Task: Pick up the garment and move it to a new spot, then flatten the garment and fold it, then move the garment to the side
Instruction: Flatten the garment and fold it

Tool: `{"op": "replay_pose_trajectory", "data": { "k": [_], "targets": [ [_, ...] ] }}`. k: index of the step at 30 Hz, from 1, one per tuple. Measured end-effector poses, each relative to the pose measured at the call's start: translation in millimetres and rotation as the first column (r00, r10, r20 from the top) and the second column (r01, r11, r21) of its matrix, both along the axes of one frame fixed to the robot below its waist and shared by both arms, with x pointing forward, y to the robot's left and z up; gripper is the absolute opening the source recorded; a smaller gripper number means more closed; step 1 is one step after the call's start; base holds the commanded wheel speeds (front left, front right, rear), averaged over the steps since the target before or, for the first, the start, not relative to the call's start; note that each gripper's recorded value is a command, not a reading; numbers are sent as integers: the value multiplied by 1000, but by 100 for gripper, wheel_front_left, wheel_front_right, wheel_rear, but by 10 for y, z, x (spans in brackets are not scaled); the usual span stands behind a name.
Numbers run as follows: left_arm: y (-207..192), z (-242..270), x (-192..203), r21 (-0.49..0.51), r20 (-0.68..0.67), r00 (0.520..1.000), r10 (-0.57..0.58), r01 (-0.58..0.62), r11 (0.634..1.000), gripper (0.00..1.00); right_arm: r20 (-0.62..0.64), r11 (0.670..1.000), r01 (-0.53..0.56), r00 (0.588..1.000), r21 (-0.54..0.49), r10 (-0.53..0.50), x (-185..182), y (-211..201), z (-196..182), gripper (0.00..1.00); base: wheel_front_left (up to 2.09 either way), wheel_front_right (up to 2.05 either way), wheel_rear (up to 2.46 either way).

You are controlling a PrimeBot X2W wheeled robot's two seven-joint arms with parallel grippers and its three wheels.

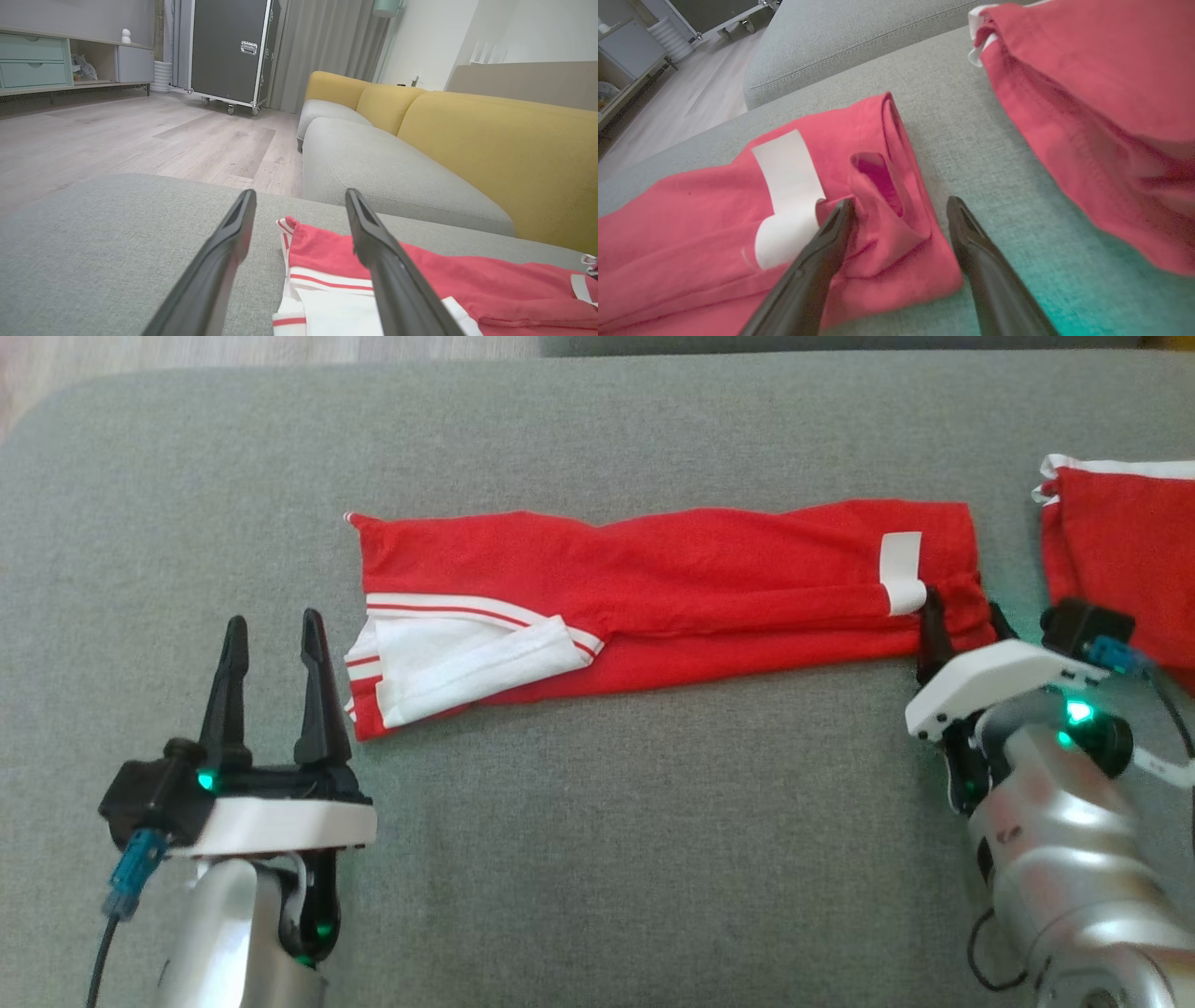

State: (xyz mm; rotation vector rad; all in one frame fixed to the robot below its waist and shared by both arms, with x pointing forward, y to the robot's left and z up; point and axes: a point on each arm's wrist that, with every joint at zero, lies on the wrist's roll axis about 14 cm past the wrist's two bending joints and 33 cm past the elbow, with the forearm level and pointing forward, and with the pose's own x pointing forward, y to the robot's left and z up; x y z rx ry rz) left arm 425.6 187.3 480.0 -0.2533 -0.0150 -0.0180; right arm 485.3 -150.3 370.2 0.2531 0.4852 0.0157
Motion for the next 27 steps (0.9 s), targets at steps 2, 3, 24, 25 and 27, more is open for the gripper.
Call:
{"op": "replay_pose_trajectory", "data": {
  "k": [2,3,24,25,27],
  "targets": [
    [6,-10,21,0,-2,1000,2,-2,1000,100,-2,1000,-10,1000,-3,10,41,23,2,100,0,0,0],
    [6,-12,32,0,-2,1000,2,-2,1000,100,-8,1000,-19,1000,-7,19,49,36,-5,100,0,0,0],
    [-83,195,6,-14,54,998,-17,18,1000,100,208,987,63,978,-151,-30,205,-562,743,0,0,0,0],
    [-89,188,-15,-15,52,999,-18,19,1000,100,222,984,80,974,-159,-43,206,-637,796,0,0,0,0],
    [-97,189,-31,-16,51,998,-20,21,1000,100,232,982,94,971,-166,-54,200,-695,837,0,0,0,0]
  ]
}}
